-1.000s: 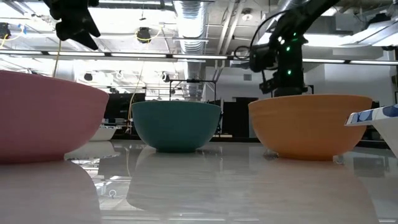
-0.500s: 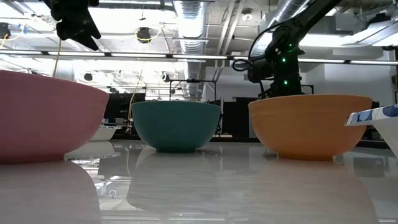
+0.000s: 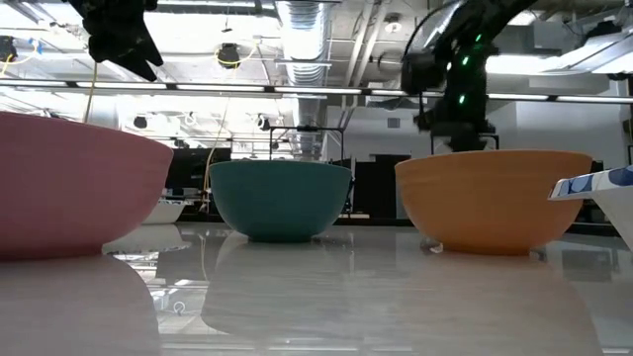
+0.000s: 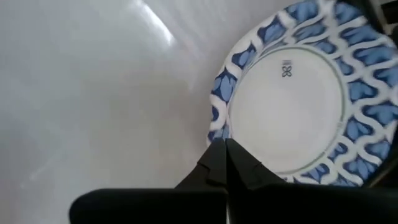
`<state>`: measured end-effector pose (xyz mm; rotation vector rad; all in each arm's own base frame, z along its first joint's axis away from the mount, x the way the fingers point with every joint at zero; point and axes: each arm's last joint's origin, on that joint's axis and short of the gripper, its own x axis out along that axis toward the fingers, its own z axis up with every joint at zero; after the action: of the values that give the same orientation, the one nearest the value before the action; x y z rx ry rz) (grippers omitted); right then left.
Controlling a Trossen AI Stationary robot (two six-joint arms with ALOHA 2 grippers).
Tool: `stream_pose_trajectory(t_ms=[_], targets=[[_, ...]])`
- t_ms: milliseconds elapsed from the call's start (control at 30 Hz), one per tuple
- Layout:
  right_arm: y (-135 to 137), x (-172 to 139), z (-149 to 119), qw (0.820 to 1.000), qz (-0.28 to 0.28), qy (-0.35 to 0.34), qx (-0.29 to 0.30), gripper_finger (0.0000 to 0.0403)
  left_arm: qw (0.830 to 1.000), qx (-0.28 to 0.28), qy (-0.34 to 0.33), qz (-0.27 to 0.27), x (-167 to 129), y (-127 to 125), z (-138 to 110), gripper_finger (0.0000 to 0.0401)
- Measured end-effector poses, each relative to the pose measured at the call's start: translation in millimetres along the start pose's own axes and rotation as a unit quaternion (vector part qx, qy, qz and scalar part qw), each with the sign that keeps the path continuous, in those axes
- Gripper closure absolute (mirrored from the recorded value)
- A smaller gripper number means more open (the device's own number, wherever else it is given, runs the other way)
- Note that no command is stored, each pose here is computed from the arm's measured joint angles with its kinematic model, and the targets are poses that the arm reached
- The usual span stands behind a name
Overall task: Nest bowls inside each other
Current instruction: Stack the top right white and blue bowl onto the bottom right white and blue bowl
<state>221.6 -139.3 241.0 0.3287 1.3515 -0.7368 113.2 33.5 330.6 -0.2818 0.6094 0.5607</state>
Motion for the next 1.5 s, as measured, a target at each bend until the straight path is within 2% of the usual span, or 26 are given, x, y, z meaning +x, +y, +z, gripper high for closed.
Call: stream_pose_trajectory(t_ms=[100, 200, 333, 467, 633, 700, 800, 967, 1100, 1200, 1300, 1433, 1500], targets=[[3, -25, -11, 0.999, 0.011, -0.038, 0.005, 0.0397, 1.000, 0.000, 0.000, 0.000, 0, 0, 0, 0.0143], [6, -44, -21, 0.997, 0.023, -0.075, -0.018, 0.0390, 1.000, -0.009, -0.004, 0.005, 0, 0, 1, 0.0143], [6, -51, -29, 0.997, 0.027, -0.065, -0.027, 0.0339, 0.999, -0.037, -0.008, 0.009, 0, 0, 1, 0.0143], [7, -41, -31, 0.999, 0.017, -0.010, -0.042, 0.0245, 0.999, -0.040, -0.007, 0.006, 0, 0, 1, 0.0143], [14, -13, -15, 0.998, -0.001, 0.023, -0.051, 0.0129, 0.999, -0.042, -0.007, 0.005, 0, 0, 1, 0.0143], [18, 1, -7, 0.998, -0.004, 0.032, -0.054, 0.0104, 0.999, -0.043, -0.004, -0.001, 0, 0, 1, 0.0143], [21, 23, 4, 0.997, -0.013, 0.048, -0.066, 0.0092, 0.999, -0.043, -0.002, -0.007, 0, -1, 1, 0.0143], [15, 58, 15, 0.991, -0.080, 0.081, -0.065, 0.0100, 0.999, -0.043, -0.001, -0.006, 0, 0, 1, 0.0143], [8, 79, 19, 0.990, -0.080, 0.107, -0.046, 0.0111, 0.999, -0.043, -0.001, -0.006, 0, 0, 1, 0.0143], [10, 86, 18, 0.989, -0.072, 0.123, -0.041, 0.0137, 0.999, -0.043, -0.001, -0.004, 0, 0, 1, 0.0143], [15, 86, 17, 0.988, -0.071, 0.125, -0.050, 0.0201, 0.999, -0.040, -0.002, -0.002, 0, 0, 0, 0.0143], [22, 74, 15, 0.989, -0.068, 0.112, -0.063, 0.0346, 0.999, -0.033, -0.002, -0.001, 0, 0, 0, 0.0143], [25, 64, 13, 0.991, -0.062, 0.097, -0.066, 0.0384, 0.999, -0.032, -0.004, 0.005, 0, 0, 1, 0.0143]])
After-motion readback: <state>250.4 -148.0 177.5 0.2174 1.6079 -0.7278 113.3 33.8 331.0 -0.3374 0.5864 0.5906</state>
